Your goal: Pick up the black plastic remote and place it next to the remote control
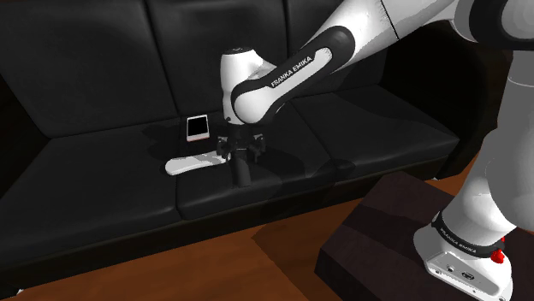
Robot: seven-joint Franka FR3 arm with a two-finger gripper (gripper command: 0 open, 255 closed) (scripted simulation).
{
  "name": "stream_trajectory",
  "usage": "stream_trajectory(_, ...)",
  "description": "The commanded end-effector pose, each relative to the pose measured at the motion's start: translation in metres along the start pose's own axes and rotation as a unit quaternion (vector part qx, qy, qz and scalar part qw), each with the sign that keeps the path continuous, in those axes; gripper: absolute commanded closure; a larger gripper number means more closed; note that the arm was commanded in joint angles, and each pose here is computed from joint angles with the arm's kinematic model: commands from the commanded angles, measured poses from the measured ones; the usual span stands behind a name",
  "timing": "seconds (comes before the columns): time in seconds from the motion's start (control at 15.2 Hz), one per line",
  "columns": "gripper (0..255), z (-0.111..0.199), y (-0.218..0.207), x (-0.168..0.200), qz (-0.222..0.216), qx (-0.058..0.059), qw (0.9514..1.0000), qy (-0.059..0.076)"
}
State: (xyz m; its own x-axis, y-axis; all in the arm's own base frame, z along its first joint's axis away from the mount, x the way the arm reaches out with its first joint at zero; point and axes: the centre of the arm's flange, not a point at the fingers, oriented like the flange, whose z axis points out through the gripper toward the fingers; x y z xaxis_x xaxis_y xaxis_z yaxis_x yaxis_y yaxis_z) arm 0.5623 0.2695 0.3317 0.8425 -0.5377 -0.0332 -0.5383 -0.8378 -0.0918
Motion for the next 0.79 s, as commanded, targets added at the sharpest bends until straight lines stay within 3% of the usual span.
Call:
stream_trajectory(0.0, 0, -0.013, 0.000, 0.000, 0.000, 0.000, 1.0000, 0.000)
stream_trajectory(0.2, 0, -0.050, 0.000, 0.000, 0.000, 0.000, 1.0000, 0.000)
stream_trajectory(0.73, 0, -0.050, 0.000, 0.000, 0.000, 0.000, 1.0000, 0.000)
